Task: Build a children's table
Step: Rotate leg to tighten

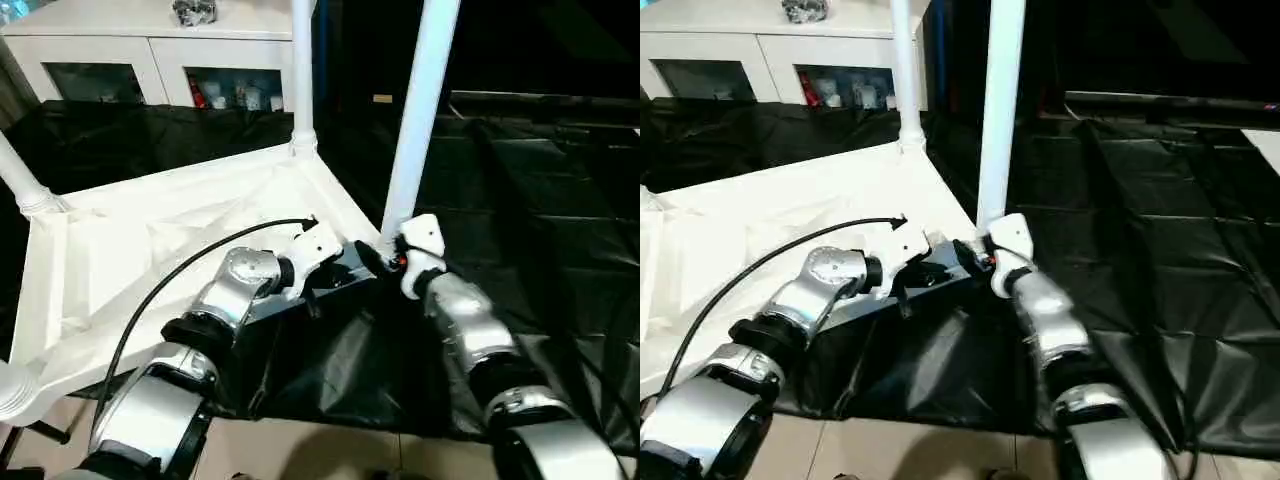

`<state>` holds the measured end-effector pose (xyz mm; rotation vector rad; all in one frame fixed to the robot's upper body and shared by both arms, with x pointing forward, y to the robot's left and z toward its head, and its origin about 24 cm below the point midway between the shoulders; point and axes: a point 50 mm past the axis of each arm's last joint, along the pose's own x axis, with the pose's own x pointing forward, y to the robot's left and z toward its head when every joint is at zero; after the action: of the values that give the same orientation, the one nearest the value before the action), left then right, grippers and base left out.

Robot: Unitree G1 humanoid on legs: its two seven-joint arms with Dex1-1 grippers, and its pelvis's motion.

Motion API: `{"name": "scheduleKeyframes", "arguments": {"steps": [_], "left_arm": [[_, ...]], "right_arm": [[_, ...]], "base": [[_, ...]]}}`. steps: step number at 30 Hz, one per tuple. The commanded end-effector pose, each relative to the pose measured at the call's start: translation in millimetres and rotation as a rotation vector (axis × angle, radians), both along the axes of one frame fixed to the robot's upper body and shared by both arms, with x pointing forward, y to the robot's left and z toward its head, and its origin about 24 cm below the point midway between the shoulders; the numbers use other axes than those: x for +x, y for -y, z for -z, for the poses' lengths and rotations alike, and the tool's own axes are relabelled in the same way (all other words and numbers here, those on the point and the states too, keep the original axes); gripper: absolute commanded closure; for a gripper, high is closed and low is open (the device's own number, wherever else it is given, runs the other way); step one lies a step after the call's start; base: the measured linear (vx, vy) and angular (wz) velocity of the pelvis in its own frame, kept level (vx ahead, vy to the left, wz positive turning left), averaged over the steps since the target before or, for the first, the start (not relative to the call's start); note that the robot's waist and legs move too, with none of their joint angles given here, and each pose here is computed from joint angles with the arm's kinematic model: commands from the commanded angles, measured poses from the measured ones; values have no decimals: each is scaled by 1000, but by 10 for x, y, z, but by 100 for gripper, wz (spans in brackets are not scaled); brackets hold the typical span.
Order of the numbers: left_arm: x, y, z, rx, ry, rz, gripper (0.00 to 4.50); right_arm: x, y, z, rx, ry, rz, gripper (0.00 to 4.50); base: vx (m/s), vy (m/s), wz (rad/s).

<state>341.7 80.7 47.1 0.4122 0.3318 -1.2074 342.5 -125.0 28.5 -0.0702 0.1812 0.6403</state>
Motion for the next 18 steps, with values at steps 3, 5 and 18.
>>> {"name": "scheduleKeyframes", "arguments": {"steps": [3, 5, 18], "left_arm": [[-62, -89, 5, 32, -21, 138, 450], [-64, -183, -13, 44, -29, 163, 450], [-132, -413, -31, 40, -107, 273, 450]], "right_arm": [[-124, -65, -55, -33, 9, -313, 39], [-197, -22, -51, -33, -17, -424, 39], [-299, 127, -95, -44, -68, -632, 130]], "base": [[0, 0, 0], [0, 0, 0], [0, 0, 0]]}}
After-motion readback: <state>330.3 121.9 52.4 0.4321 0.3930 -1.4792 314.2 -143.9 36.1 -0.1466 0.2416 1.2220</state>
